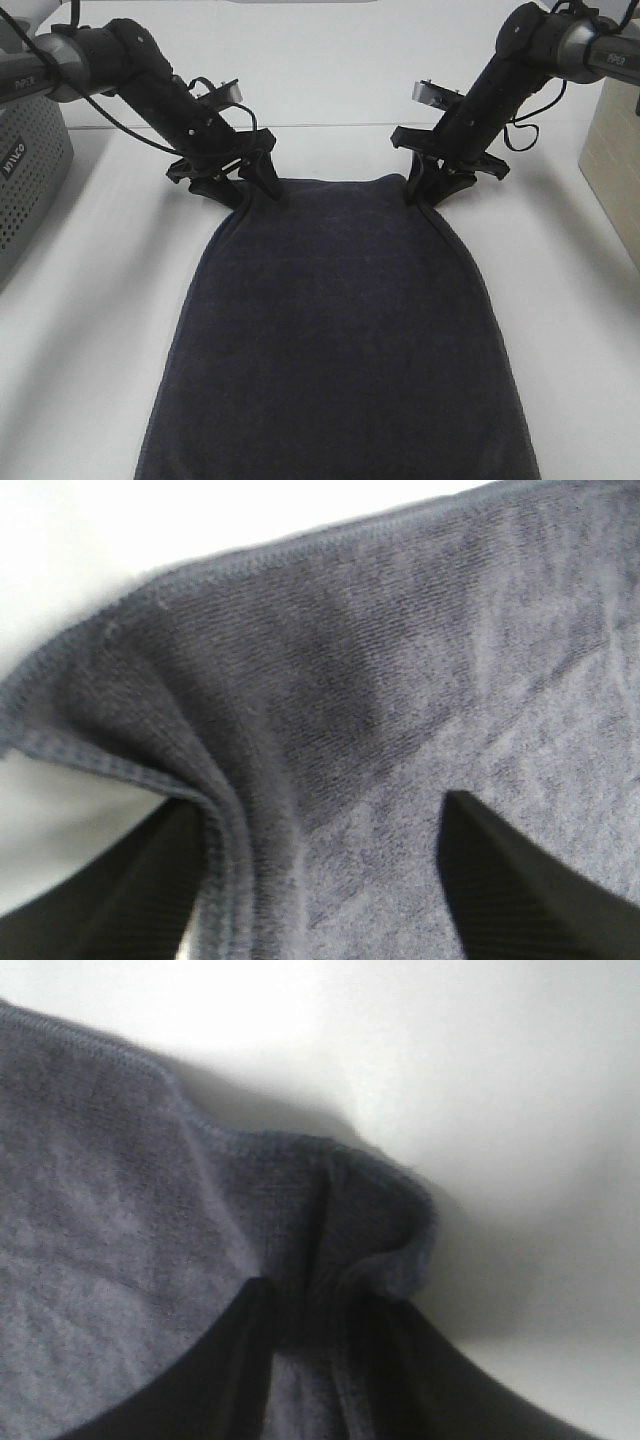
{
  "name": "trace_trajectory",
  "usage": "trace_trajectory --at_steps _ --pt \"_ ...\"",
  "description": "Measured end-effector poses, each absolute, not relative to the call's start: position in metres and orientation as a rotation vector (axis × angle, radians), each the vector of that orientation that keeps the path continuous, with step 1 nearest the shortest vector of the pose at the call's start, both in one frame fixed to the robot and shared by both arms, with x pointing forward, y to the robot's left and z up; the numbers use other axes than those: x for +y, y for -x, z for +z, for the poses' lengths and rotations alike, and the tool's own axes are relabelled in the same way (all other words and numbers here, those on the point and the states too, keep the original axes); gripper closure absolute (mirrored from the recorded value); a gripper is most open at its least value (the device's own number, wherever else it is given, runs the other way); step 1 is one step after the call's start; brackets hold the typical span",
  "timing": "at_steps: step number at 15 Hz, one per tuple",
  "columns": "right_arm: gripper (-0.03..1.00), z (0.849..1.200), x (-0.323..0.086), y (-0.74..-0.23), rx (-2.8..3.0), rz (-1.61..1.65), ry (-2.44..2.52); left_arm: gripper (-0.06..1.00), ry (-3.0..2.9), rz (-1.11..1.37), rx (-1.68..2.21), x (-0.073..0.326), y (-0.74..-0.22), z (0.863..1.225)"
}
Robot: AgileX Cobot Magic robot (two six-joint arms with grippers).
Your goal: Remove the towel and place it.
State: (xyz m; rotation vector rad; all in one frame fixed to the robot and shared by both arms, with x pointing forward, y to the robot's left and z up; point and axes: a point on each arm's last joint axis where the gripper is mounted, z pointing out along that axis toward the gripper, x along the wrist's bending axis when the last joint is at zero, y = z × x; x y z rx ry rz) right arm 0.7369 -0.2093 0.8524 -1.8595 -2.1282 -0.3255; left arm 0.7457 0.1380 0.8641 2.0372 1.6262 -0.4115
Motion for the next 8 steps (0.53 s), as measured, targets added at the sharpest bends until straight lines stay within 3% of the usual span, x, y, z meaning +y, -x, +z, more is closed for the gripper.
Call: trace_trajectory --at_steps 2,4,5,8 --pt "0.89 0.8513 -0.2106 -0.7381 -2.13 -0.32 1.886 0.57 -2.036 -0.418 1.64 0.1382 -0.7455 0.8597" --pt "0.95 0.8514 -0.2105 -0.7383 -2.13 -0.323 1.888 0.86 -2.044 -0.415 1.646 0.1389 -0.7454 0.8549" --pt "0.95 0.8514 -0.2105 -0.7383 -2.13 -0.323 1.888 0.91 -2.042 -0.414 1.647 0.1389 -0.7455 0.8544" --pt "0.95 0.8518 -0.2101 -0.7385 -2.133 -0.324 1.887 0.92 -2.044 -0.411 1.642 0.1388 -0.7458 0.8547"
